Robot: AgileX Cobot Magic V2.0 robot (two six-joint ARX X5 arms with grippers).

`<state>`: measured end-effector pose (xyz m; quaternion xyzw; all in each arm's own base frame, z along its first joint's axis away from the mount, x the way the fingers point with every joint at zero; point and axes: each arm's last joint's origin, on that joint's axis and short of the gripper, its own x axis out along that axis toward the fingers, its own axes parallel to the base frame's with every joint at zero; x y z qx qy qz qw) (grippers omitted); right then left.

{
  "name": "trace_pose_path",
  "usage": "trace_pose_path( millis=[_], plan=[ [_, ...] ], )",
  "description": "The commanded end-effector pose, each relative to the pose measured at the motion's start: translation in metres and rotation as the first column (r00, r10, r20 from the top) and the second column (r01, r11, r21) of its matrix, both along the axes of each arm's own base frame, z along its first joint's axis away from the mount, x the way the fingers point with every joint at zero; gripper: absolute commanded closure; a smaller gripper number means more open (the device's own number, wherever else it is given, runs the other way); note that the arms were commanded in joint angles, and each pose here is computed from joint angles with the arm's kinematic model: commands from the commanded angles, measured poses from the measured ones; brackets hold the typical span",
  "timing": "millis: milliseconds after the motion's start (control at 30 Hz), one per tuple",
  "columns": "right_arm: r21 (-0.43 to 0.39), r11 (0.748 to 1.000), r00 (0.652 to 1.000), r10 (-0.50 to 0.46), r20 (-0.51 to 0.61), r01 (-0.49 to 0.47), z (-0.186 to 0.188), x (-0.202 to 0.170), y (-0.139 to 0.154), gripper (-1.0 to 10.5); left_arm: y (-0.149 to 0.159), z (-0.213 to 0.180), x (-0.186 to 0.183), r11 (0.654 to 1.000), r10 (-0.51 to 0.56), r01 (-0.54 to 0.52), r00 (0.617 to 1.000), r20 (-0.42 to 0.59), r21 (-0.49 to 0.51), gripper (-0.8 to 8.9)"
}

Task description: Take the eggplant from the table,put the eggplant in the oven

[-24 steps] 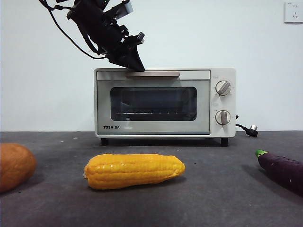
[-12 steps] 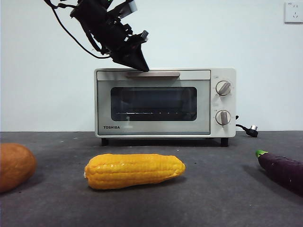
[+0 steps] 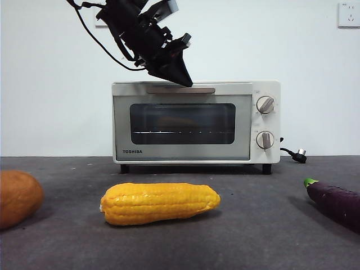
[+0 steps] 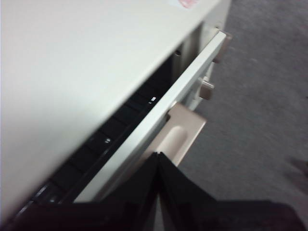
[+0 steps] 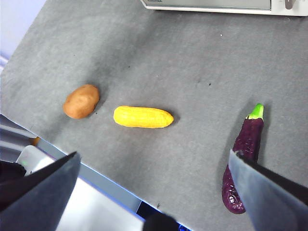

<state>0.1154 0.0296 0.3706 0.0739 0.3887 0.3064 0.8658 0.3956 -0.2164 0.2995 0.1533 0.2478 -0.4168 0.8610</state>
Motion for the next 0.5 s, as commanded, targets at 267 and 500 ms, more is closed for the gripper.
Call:
trace_pose_path(
  millis=[267,500],
  plan=[
    [-0.008,1.000,0.999,0.002,0.039,-0.002,0.003,0.001,0.000,3.8,-0.028,-0.035,-0.016,0.991,-0.116,0.125,0.979,-0.165,0.048,8.19],
    [-0.009,1.000,0.999,-0.001,0.053,0.002,0.004,0.003,0.000,3.8,-0.049,-0.037,-0.034,0.980,-0.178,0.192,0.965,-0.194,0.054,8.19]
  ],
)
